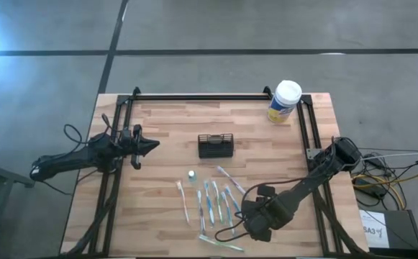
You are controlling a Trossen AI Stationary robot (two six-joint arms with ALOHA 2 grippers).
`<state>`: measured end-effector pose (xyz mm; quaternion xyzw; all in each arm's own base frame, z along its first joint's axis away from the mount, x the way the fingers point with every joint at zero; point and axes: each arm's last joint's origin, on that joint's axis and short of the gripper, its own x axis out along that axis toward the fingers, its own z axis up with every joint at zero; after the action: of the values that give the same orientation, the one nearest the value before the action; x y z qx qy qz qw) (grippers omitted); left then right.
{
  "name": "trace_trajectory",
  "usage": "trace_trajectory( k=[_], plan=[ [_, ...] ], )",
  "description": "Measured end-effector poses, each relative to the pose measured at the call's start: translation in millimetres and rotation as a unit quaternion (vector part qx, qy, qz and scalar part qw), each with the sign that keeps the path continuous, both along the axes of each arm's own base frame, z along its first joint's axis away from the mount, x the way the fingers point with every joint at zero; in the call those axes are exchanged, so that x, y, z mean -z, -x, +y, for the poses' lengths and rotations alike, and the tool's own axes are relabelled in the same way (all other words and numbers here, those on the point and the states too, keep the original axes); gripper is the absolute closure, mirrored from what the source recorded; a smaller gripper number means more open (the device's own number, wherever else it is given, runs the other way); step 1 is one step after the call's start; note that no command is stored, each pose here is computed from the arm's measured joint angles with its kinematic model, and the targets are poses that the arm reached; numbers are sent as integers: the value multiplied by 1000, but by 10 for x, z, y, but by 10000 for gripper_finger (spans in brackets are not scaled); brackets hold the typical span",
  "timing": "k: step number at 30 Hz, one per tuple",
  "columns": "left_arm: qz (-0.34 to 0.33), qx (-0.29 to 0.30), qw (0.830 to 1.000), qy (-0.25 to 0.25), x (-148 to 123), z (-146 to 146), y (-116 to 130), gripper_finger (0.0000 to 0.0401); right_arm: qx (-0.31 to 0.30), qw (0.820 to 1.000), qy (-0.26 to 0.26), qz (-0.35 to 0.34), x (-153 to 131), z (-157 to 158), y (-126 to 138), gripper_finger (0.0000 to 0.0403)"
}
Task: Pick & Place toothbrushing station
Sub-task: Put the left mouthwash into the mesh organizer
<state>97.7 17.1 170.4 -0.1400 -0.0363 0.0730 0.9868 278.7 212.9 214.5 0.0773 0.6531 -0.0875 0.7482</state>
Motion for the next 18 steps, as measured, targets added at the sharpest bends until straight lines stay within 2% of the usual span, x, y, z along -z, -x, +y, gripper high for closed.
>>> trace_trajectory(
  k=[9, 18],
  plan=[
    [2, 0, 1000, 0, 4, 0, 0, 389, -2, 1000, -5, 21, 84, -26, 45, 317],
    [2, 0, 1000, 0, 5, 0, 0, 389, -21, 1000, -12, 4, -27, -1, -3, 317]
  ],
)
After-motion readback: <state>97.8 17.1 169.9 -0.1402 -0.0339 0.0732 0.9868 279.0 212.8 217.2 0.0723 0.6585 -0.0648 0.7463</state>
